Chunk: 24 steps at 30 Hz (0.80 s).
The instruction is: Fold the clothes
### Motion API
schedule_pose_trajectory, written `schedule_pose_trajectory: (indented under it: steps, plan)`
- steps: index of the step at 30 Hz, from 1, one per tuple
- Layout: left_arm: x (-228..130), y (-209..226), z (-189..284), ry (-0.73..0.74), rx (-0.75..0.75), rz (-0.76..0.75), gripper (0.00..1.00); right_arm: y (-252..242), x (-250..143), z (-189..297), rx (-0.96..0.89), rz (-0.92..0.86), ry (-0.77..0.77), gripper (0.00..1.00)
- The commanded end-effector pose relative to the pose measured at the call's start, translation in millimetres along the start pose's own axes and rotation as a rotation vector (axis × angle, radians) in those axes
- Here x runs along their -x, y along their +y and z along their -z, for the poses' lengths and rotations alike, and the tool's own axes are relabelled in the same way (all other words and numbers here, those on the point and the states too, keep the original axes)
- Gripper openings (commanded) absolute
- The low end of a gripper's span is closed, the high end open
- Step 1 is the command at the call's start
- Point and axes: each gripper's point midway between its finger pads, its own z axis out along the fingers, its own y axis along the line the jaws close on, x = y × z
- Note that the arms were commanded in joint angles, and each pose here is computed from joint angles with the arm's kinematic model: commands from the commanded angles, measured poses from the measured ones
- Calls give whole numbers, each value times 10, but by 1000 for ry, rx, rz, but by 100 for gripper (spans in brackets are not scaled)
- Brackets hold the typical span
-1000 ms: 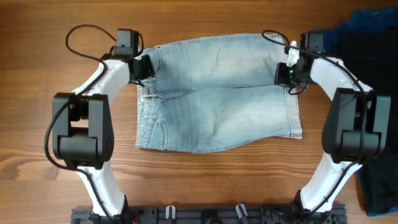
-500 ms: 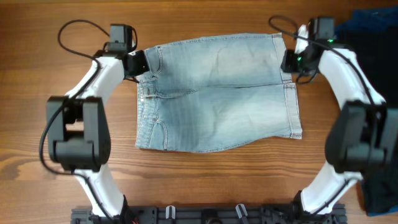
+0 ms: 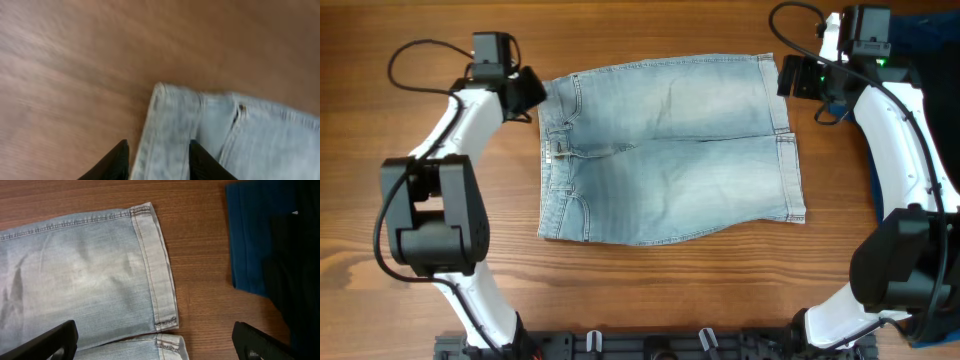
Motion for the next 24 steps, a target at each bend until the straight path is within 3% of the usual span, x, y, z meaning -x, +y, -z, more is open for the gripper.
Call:
schedule_pose_trajectory:
  steps: [1,12,17,24]
  plan:
    - [-68,37,-202,26,-6,10,37,-49,-17,-40,-23,-3,8,100]
    - [-322,65,-527,110,-46,-37,36,-49,-17,-40,-23,-3,8,100]
    - [-314,74,-635,95,-56,-85,6,-49,-17,-40,-23,-3,8,100]
    - [-130,-19,-810,-6,-107,-114,4,-49,-17,-40,-23,-3,8,100]
